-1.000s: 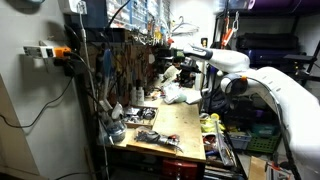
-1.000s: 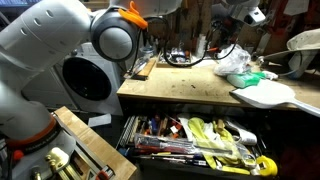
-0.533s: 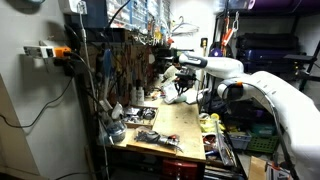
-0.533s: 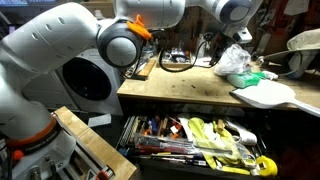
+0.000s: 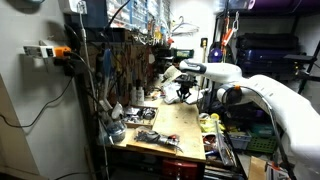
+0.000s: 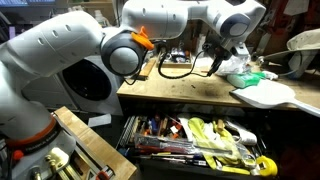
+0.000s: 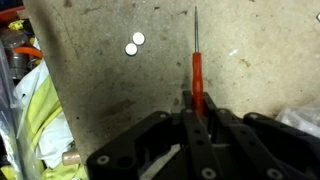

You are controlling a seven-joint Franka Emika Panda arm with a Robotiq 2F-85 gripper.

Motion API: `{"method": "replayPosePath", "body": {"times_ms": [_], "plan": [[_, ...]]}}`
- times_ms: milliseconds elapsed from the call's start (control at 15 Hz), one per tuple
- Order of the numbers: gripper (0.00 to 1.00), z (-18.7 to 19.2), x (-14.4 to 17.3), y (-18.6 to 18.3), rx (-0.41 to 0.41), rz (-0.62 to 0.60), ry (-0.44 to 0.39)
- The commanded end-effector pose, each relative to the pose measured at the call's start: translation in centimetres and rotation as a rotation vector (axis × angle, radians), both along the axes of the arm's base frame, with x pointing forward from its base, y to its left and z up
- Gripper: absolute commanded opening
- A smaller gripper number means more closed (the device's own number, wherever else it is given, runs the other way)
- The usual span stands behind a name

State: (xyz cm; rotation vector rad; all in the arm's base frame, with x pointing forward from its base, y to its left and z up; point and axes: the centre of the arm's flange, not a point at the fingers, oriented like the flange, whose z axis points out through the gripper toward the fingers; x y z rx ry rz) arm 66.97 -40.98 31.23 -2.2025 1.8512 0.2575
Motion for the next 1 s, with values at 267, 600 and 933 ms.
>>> {"method": "replayPosePath", "body": {"times_ms": [267,600,933], "plan": [[0.03,-2.2,3.6,-2.1,0.020,-0.114,0.066],[0.03,-3.4,4.1,-2.3,-0.008,-0.170,0.092],[0.28,-4.2,4.5,-2.3,-0.056,-0.215,0.114]]}}
